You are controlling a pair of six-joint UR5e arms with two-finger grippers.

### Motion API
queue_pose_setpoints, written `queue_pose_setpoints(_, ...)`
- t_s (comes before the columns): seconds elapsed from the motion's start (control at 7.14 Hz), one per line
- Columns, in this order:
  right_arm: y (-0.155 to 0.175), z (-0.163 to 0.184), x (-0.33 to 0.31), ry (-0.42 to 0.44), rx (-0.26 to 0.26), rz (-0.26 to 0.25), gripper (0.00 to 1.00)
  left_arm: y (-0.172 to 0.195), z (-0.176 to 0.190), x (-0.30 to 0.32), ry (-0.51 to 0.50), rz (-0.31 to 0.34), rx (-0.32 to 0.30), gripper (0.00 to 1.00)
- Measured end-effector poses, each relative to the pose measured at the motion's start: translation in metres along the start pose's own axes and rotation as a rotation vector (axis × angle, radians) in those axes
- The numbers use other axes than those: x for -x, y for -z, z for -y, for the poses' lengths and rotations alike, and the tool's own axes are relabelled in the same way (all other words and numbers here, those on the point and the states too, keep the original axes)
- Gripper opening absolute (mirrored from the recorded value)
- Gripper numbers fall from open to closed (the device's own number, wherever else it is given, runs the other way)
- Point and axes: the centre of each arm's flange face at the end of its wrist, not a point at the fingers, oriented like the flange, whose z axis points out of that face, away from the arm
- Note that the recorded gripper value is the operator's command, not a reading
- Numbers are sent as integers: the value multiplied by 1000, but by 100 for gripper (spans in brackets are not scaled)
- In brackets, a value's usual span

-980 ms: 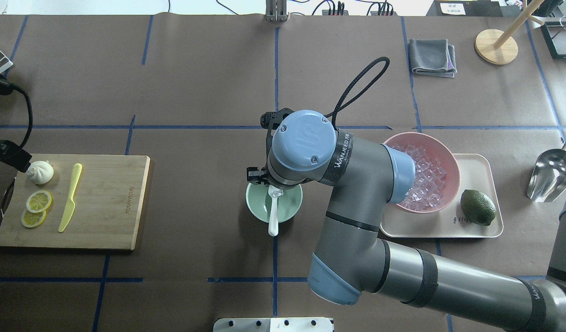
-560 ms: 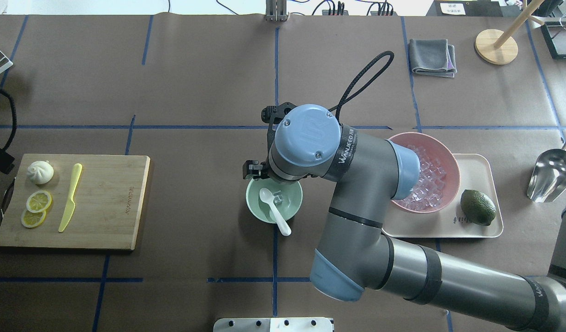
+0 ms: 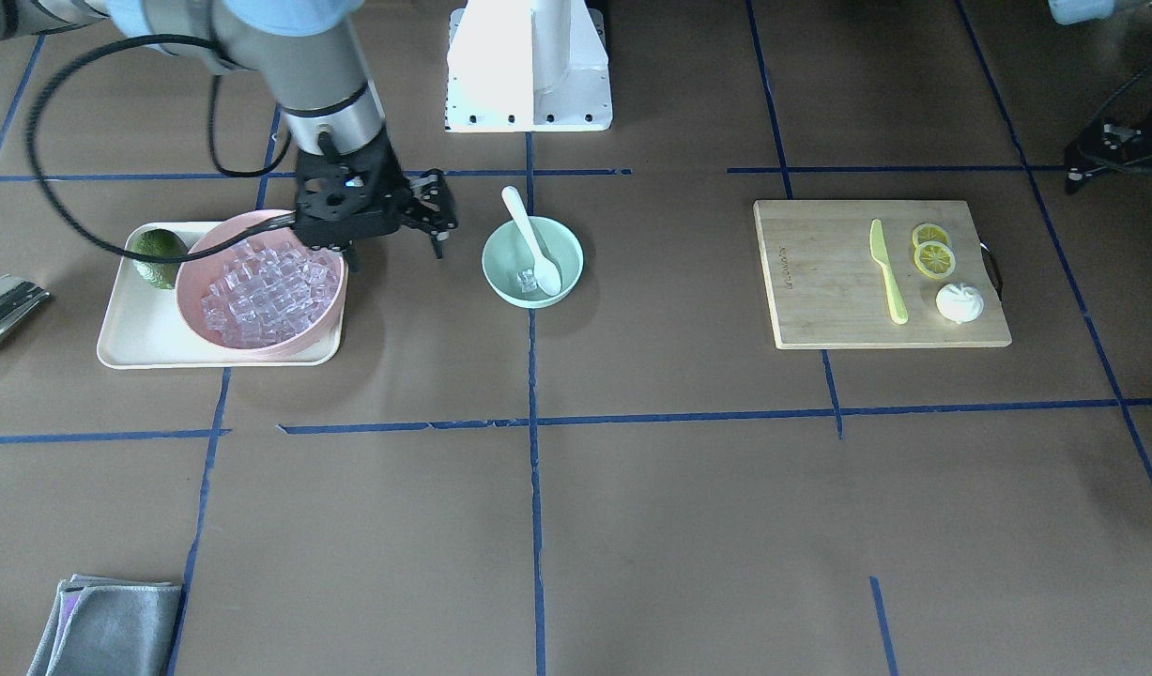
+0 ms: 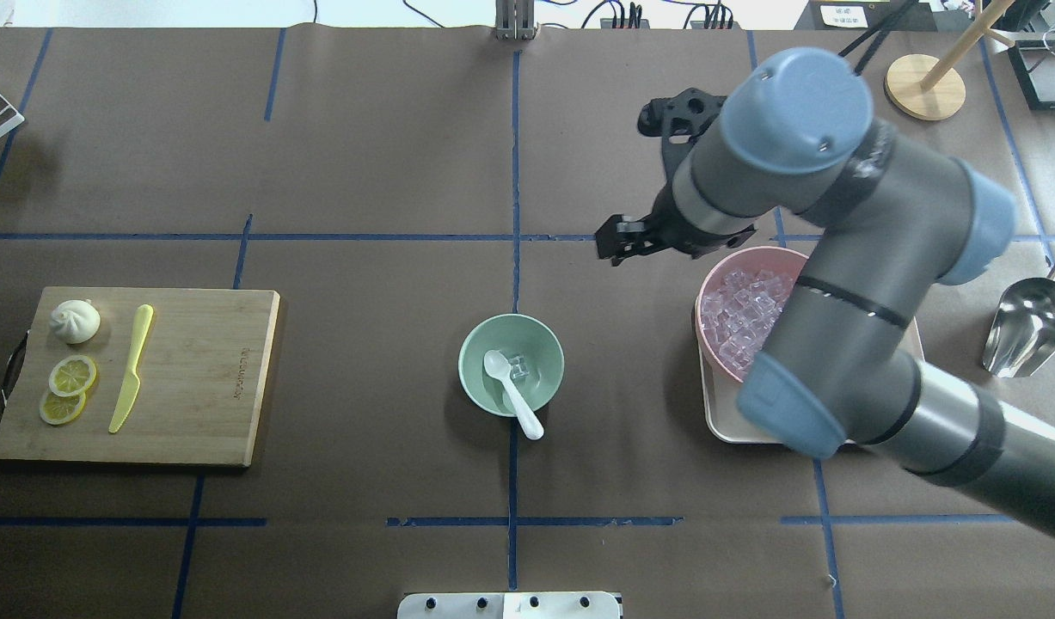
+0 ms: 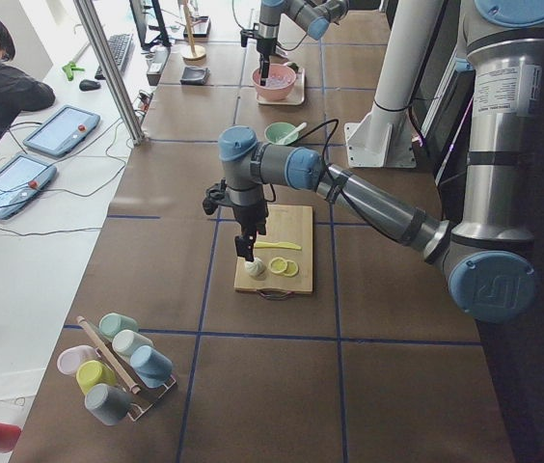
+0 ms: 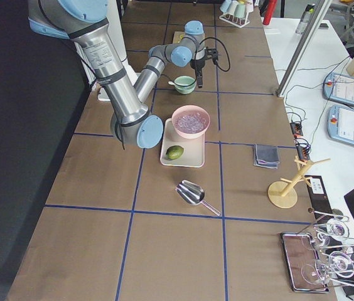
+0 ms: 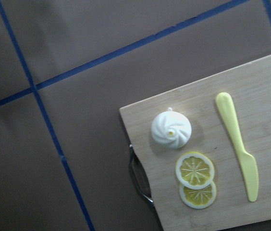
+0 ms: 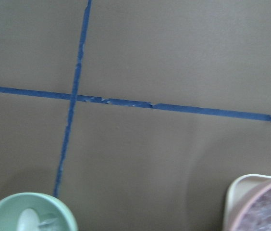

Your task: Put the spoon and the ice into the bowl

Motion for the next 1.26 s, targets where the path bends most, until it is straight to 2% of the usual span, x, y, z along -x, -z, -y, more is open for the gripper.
queue_pose_setpoints(0.14,17,18,-72,43,22,-14,100,-9,2,47,59,-60,0,100)
queue_pose_setpoints(0.42,40,39,-220,96,63,-44,100,-32,0,107,101,-106,-5,100)
queue_pose_setpoints(0.84,47,30,-405,134,131,-49,100,-44,-15,133,115,-113,-7,100)
queue_pose_setpoints(1.12,40,13,-501,148,173,-39,100,-54,-28,143,85,-110,-21,100)
queue_pose_setpoints(1.26,41,0,-544,127,183,-37,100,-55,-30,144,81,-110,-26,100)
